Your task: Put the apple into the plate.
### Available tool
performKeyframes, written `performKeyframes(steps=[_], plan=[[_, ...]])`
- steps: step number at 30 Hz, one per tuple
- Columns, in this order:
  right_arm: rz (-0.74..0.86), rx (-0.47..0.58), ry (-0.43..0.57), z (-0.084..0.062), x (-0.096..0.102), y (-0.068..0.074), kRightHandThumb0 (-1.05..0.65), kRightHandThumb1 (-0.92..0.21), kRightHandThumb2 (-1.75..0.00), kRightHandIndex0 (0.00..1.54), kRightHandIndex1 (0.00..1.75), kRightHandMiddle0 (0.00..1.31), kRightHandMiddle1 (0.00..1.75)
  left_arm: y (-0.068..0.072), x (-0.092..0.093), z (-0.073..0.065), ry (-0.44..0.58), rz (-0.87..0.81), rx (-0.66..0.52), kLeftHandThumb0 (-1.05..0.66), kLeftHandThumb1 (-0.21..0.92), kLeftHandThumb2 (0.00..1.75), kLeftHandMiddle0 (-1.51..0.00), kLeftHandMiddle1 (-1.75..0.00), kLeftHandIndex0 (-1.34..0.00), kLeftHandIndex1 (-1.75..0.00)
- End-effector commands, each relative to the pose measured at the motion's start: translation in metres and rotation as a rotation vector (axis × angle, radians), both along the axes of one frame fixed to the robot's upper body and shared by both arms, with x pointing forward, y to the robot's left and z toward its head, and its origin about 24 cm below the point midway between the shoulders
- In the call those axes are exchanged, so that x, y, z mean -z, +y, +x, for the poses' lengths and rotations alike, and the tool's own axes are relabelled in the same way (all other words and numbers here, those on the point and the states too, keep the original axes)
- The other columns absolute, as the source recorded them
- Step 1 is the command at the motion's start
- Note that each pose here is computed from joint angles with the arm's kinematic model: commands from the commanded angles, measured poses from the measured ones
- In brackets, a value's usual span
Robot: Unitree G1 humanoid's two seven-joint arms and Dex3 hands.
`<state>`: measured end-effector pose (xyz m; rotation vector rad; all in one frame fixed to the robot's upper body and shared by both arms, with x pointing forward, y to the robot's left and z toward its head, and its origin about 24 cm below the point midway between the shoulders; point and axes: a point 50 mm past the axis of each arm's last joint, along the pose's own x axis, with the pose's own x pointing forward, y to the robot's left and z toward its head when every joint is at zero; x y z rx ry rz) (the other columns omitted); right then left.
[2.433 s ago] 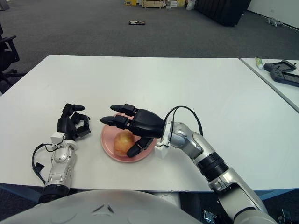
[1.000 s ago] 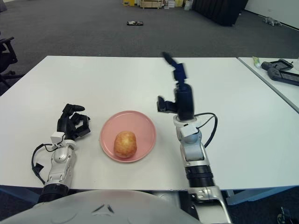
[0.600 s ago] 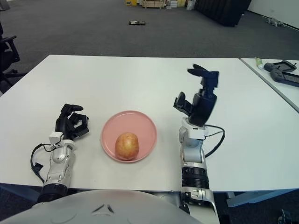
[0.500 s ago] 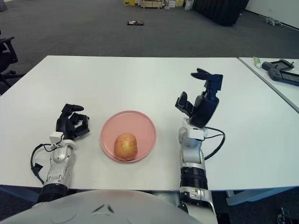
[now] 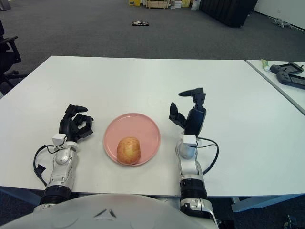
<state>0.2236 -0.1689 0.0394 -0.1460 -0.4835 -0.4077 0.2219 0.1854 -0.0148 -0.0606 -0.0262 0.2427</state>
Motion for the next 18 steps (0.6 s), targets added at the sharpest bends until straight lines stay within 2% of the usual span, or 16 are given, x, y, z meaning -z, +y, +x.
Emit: performKeyframes(steps=[1,10,14,18], plan=[[0.051,-0.002,0.108,-0.002,0.014,-0.004,-0.38,-0.7,-0.84,0.74,1.74,0.33,1.75,-0.002,0.008,-0.002,0.036,-0.007,0.018,0.0,0.47,1.07,-0.57,-1.51,-0.36,-1.75],[0.135,-0.022,0.311,-0.002,0.042,-0.009,-0.39,-0.65,-0.9,0.76,1.75,0.37,1.75,-0.003,0.008,-0.002,0.04,-0.014,0.019,0.0,0.46,1.07,-0.59,-1.49,-0.36,-1.75],[0.181,-0.025,0.399,-0.008,0.057,-0.009,-0.39,-0.63,-0.92,0.75,1.75,0.37,1.75,-0.003,0.007,-0.001,0.036,-0.014,0.022,0.0,0.46,1.08,-0.59,-1.5,-0.36,-1.75],[0.202,-0.026,0.439,-0.01,0.063,-0.008,-0.4,-0.62,-0.93,0.74,1.75,0.38,1.75,-0.003,0.007,-0.001,0.035,-0.009,0.023,0.0,0.45,1.1,-0.59,-1.52,-0.36,-1.75]])
